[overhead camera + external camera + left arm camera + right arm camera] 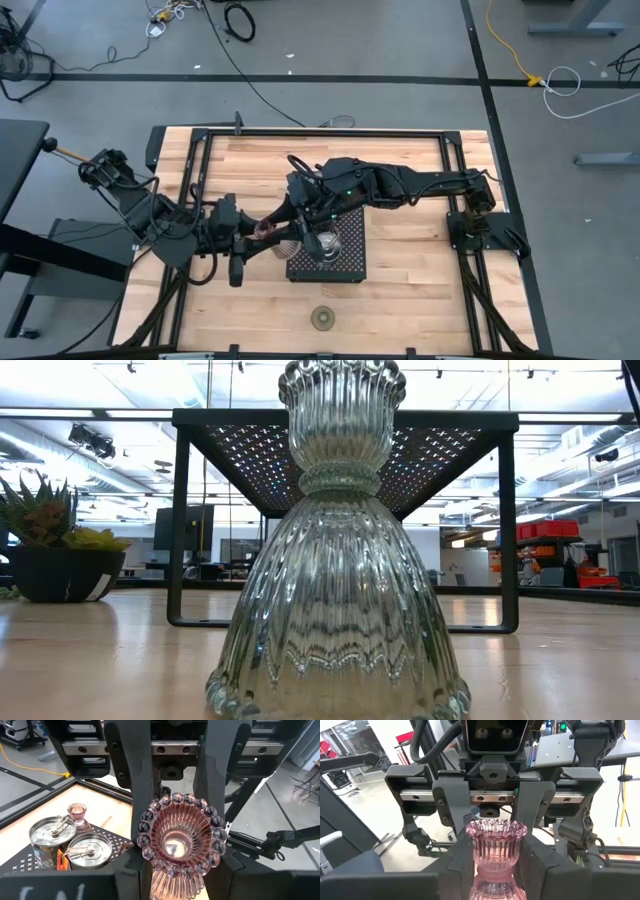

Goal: Pick & Place candle stick holders
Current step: Put the pink glass candle holder on the shelf aligned with the pink glass candle holder

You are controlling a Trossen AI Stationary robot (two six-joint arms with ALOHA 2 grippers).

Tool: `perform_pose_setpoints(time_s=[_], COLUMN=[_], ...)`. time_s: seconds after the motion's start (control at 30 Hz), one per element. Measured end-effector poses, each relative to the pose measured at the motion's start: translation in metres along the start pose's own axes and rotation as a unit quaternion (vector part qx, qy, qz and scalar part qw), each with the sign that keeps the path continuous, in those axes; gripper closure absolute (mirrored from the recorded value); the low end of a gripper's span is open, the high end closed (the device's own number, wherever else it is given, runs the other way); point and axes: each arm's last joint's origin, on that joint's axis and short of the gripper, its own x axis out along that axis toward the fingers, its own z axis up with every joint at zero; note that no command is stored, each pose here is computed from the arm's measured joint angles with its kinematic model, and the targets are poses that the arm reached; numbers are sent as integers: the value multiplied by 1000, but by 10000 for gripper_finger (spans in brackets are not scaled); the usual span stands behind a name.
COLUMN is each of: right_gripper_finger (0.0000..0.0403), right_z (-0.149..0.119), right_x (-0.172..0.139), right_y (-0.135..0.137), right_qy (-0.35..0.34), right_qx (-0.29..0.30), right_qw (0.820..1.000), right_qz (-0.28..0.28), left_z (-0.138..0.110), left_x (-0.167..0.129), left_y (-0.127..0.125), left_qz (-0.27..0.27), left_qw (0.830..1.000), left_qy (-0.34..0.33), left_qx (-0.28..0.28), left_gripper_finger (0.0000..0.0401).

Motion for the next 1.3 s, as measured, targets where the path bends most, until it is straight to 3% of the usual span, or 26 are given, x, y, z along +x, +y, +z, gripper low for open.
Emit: perform_pose_setpoints(time_s=[0.47,0.63,0.93,1.13,1.3], right_gripper_finger=[291,291,291,291,291], right_z=[1,5,9,9,11], right_x=[-2,-7,-16,-17,-22], right_y=[0,-3,-10,-17,-19], right_qy=[-1,-3,1,5,7], right_qx=[2,2,-5,-1,-7], right_qw=[1000,1000,1000,1000,1000], right_qz=[10,10,2,-11,-17], left_z=[0,-1,-1,-2,-2], left_x=[0,0,0,0,0], left_y=[0,0,1,2,2], left_qz=[2,3,9,24,30], left_qw=[1000,1000,1000,1000,1000], left_qy=[0,1,3,-5,-8], left_qx=[-9,-9,-5,-2,-1], left_gripper_finger=[270,250,270,227,228])
